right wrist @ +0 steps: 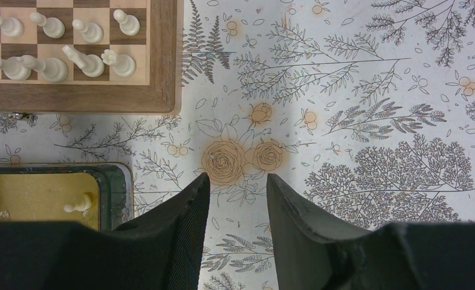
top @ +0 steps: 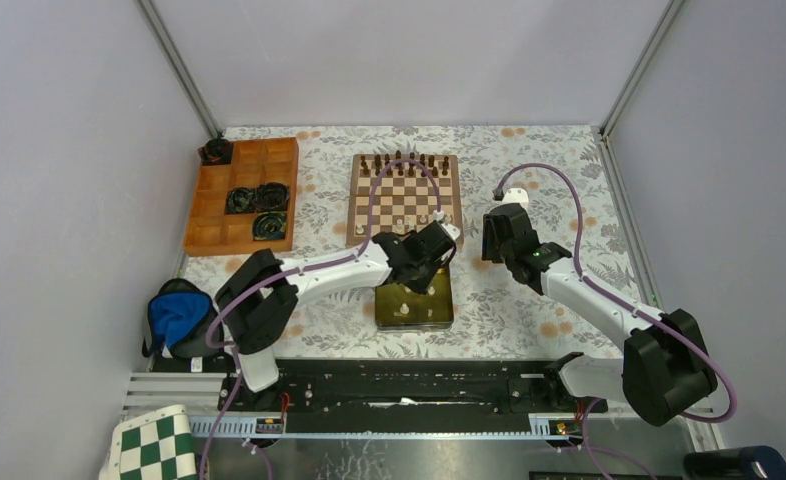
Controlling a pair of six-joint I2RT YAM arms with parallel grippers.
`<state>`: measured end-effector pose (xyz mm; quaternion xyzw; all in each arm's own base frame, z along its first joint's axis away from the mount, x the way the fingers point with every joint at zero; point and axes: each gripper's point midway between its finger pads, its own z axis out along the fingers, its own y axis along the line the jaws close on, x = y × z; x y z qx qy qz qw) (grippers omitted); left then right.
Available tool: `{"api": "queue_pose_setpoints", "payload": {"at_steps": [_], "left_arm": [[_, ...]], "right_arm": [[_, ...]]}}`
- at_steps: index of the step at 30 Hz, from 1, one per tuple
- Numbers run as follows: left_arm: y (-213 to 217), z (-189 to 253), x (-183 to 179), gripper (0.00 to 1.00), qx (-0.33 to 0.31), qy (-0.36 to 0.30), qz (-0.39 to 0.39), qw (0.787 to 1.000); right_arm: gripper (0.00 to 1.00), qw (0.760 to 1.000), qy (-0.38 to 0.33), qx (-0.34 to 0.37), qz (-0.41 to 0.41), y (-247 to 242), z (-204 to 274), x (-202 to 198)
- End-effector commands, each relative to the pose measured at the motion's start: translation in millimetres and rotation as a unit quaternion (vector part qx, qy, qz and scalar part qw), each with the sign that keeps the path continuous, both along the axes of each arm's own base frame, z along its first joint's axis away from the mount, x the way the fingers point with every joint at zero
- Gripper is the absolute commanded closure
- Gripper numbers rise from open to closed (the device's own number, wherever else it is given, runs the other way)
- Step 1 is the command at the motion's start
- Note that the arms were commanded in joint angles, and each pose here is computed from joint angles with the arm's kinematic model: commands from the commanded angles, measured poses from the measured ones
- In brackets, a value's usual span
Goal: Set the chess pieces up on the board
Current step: Pick up the chess piece from the storage box, then place the chess piece on the chessboard.
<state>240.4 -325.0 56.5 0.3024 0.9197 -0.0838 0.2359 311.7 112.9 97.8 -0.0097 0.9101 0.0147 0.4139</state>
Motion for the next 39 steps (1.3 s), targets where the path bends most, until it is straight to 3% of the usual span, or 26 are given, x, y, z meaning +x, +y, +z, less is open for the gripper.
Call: {"api": "queue_pose_setpoints", "payload": {"at_steps": [1, 15, 25, 39], "left_arm": [[-2.8, 43.0, 10.7, 0.97, -0.02, -0.038, 0.019, 0.999], [38.7, 91.1, 66.5, 1.0, -0.03, -0.056, 0.138, 0.988], [87.6, 75.8, 112.8, 1.0, -0.017, -0.042, 0.232, 0.972], [109.3, 40.9, 152.2, 1.0, -0.019, -0.022, 0.294, 0.956]], "right_arm": [[0.54, 1.0, -0.023, 0.014, -0.004, 1.1, 13.9, 6.7], [0.54, 1.0, -0.025, 0.016, -0.001, 3.1, 15.0, 8.1], [0.54, 1.0, -0.025, 0.02, 0.003, 5.4, 14.4, 8.7], [0.54, 1.0, -0.023, 0.02, 0.005, 5.9, 12.5, 8.2]]}}
